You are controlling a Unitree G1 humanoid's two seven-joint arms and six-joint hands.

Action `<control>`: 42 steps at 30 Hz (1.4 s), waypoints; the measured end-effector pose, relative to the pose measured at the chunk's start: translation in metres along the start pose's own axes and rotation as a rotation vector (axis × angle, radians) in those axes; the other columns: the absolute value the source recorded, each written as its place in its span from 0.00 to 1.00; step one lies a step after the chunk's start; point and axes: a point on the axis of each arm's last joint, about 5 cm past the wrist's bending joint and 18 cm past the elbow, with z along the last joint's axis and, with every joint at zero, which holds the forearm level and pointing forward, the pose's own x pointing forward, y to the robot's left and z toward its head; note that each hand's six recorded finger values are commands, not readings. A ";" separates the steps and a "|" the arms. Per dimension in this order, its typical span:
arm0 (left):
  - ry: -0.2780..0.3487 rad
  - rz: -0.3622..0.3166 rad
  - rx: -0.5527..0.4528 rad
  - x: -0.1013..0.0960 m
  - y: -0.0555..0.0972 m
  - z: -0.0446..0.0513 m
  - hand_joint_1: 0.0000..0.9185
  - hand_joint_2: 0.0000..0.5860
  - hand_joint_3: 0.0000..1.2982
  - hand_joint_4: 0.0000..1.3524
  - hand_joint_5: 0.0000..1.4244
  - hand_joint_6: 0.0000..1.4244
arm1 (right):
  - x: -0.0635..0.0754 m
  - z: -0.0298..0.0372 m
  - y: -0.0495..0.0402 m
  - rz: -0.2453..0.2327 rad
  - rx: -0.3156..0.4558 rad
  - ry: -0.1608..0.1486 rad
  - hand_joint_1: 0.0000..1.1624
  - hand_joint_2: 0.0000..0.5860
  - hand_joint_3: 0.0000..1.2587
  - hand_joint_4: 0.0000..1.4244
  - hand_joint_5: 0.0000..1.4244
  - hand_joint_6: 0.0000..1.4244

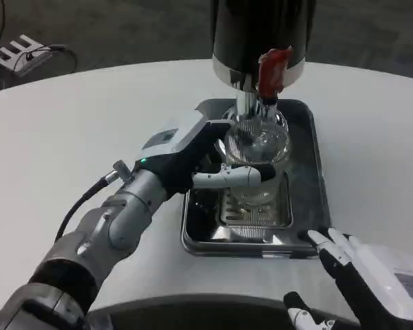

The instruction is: Grasp the cup under the faucet to collect the drink, then remove the cup.

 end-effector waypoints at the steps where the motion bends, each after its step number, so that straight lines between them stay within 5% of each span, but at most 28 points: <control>1: 0.001 0.001 0.001 0.000 0.000 -0.0005 0.13 0.05 0.17 0.14 0.29 0.29 | 0.000 -0.0001 -0.0002 -0.001 0.000 0.001 0.34 0.80 0.07 0.00 0.00 0.05; 7: 0.006 -0.027 -0.005 -0.001 0.002 -0.0015 0.07 0.03 0.04 0.02 0.20 0.22 | 0.000 0.0001 -0.0003 -0.002 0.002 0.000 0.34 0.80 0.08 0.00 0.00 0.05; 14: -0.002 -0.047 -0.036 -0.002 0.006 -0.0035 0.05 0.02 0.05 0.03 0.19 0.21 | 0.000 0.0004 0.0000 -0.001 0.003 -0.002 0.34 0.80 0.08 0.00 0.00 0.05; 18: -0.029 0.005 -0.068 -0.006 0.017 -0.0083 0.05 0.01 0.08 0.06 0.22 0.22 | 0.000 0.0002 -0.0001 -0.002 0.004 -0.001 0.34 0.80 0.08 0.00 0.00 0.05; 32: -0.067 0.108 -0.211 -0.058 0.040 -0.0458 0.00 0.11 0.17 0.13 0.19 0.15 | 0.003 0.0012 -0.0015 -0.011 0.008 -0.018 0.34 0.80 0.08 0.00 0.00 0.05; 36: -0.131 0.148 -0.336 -0.071 0.054 -0.0497 0.00 0.12 0.15 0.12 0.19 0.15 | 0.004 0.0027 -0.0013 -0.011 0.005 -0.025 0.34 0.80 0.08 0.00 0.00 0.05; 42: -0.253 0.049 -0.477 -0.073 0.083 -0.0433 0.00 0.13 0.12 0.09 0.18 0.17 | 0.006 0.0047 -0.0002 -0.003 0.000 -0.031 0.34 0.80 0.08 0.00 0.00 0.05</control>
